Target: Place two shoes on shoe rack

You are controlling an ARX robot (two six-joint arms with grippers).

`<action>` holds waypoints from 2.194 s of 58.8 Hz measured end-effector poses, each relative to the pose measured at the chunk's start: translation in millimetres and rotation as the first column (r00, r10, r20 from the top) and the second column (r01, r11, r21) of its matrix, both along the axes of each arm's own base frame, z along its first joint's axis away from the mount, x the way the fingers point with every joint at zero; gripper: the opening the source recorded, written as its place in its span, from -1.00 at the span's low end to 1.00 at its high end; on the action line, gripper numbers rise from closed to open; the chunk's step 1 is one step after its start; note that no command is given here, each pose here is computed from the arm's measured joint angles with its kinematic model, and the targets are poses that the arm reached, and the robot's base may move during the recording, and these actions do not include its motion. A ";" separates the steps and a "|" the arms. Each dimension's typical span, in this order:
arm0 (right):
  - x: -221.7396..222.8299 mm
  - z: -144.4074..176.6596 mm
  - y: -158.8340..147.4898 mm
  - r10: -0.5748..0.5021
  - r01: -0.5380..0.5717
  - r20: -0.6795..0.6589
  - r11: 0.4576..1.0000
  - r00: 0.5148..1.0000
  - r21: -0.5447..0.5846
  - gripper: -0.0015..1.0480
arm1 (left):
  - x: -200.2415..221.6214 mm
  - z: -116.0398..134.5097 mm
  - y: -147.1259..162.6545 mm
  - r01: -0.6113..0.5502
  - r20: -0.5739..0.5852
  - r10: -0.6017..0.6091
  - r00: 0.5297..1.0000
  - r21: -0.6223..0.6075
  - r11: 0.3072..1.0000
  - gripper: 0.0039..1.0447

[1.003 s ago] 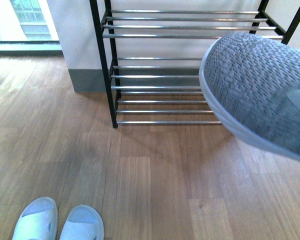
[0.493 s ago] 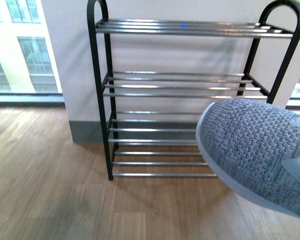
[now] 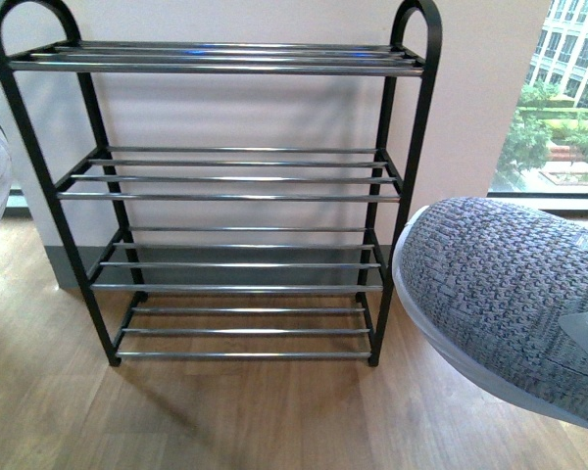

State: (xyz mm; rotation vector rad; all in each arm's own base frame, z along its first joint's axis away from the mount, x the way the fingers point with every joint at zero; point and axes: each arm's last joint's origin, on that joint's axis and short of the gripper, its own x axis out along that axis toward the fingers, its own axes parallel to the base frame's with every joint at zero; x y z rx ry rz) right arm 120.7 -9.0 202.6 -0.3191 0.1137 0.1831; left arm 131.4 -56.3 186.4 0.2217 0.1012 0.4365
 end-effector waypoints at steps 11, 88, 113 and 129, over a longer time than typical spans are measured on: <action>0.0 0.0 -0.3 -0.009 0.009 0.000 1.000 1.000 -0.001 -0.97 | 0.1 -0.1 -0.3 0.005 -0.001 -0.005 1.000 0.000 1.000 -0.98; 0.0 -2.4 -0.4 -0.004 0.004 -0.008 1.000 1.000 -0.001 -0.97 | 0.0 -0.1 -0.1 0.000 0.000 0.000 1.000 0.000 1.000 -0.98; 5.2 0.0 12.4 0.161 -0.121 -0.115 0.947 0.980 0.299 -0.97 | 0.1 -0.1 -0.1 0.000 0.000 0.000 1.000 -0.001 1.000 -0.98; 62.6 26.3 53.5 0.168 -0.094 -0.158 0.914 0.973 0.394 -0.97 | 0.1 -0.1 -0.1 0.000 0.000 0.000 1.000 -0.001 1.000 -0.98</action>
